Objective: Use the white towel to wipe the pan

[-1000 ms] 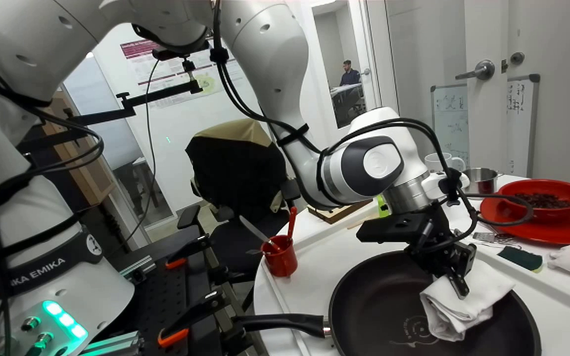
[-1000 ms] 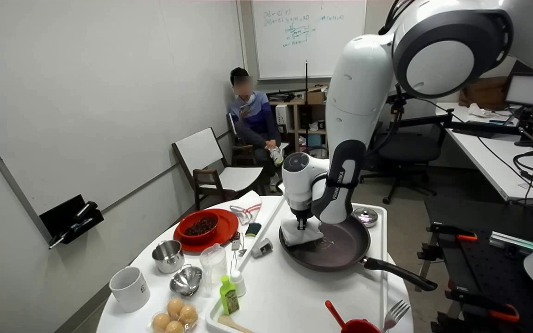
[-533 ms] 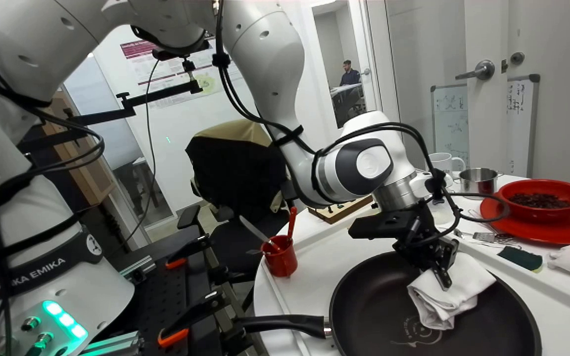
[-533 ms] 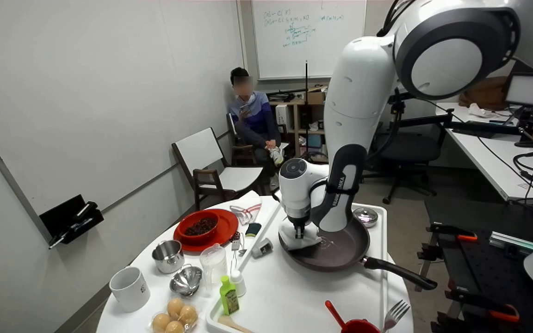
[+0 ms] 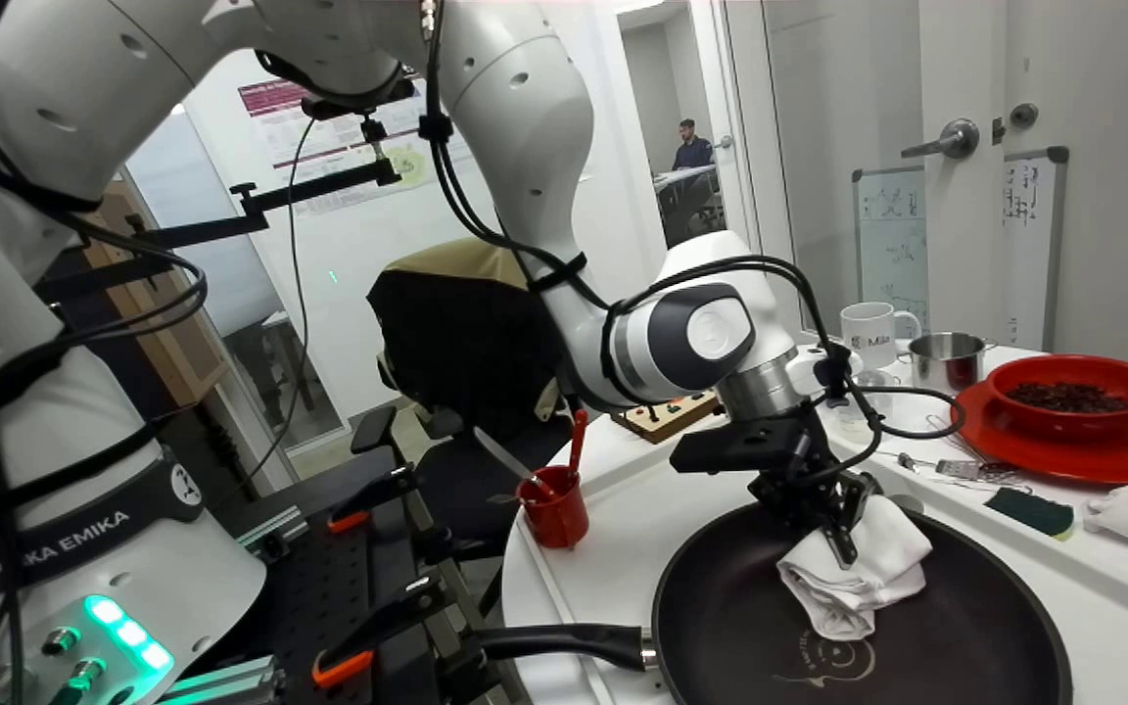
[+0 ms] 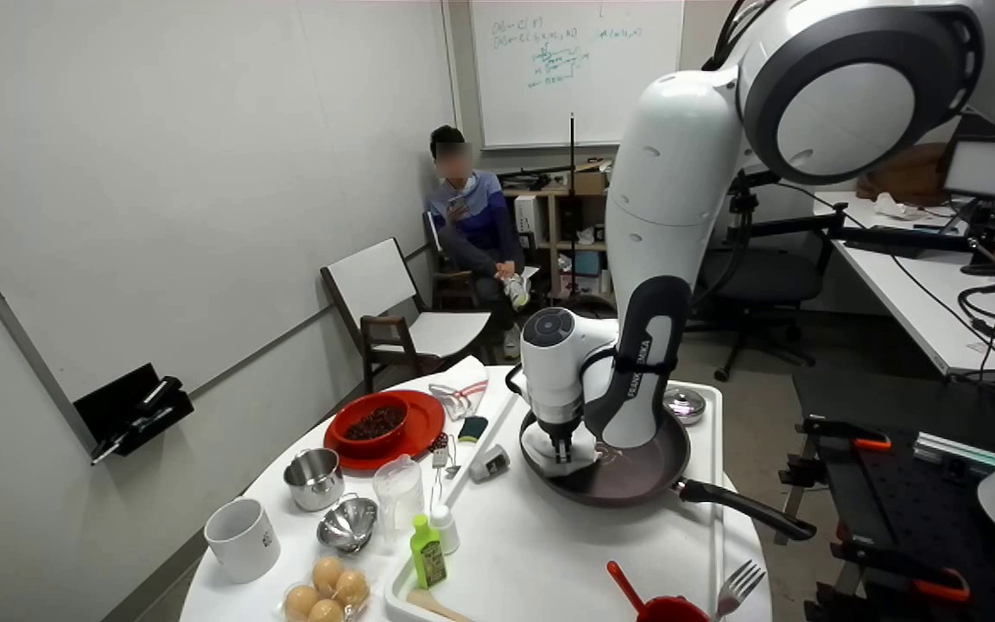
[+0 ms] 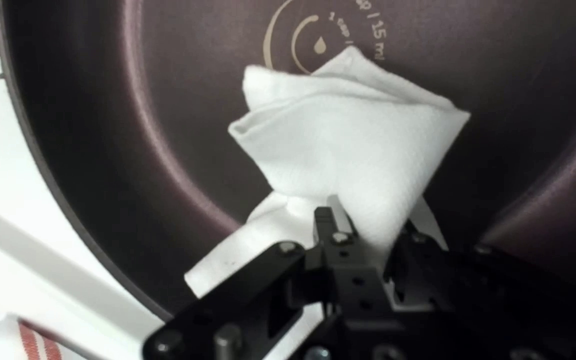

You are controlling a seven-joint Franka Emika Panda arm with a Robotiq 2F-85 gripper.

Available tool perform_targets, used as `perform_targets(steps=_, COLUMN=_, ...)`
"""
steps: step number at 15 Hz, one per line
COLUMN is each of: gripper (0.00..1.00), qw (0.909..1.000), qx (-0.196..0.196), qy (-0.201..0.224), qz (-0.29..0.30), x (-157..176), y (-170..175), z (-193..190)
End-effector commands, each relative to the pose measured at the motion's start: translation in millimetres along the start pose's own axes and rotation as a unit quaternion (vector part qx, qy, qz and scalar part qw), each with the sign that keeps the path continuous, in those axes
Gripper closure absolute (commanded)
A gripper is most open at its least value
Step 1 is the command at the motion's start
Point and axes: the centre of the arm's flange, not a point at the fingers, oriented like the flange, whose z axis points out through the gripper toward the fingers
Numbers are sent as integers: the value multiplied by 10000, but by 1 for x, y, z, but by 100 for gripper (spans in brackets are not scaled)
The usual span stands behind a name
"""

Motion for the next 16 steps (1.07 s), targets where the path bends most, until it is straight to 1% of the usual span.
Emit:
perform_targets(steps=1, gripper=93, qw=9991, qx=186, qy=16, qz=-383, x=-13, y=-14, z=-14)
perform_targets(steps=5, gripper=93, qw=9949, qx=425, qy=-7, qz=-918, x=-27, y=-31, z=-23)
perform_targets(steps=9, gripper=93, qw=9892, qx=495, qy=-92, qz=-1375, x=-45, y=-41, z=-27)
perform_targets(steps=13, gripper=93, qw=9884, qx=369, qy=-161, qz=-1462, x=-62, y=-37, z=-17)
perform_targets(steps=16, gripper=93, qw=9892, qx=385, qy=-317, qz=-1381, x=-74, y=-27, z=-6)
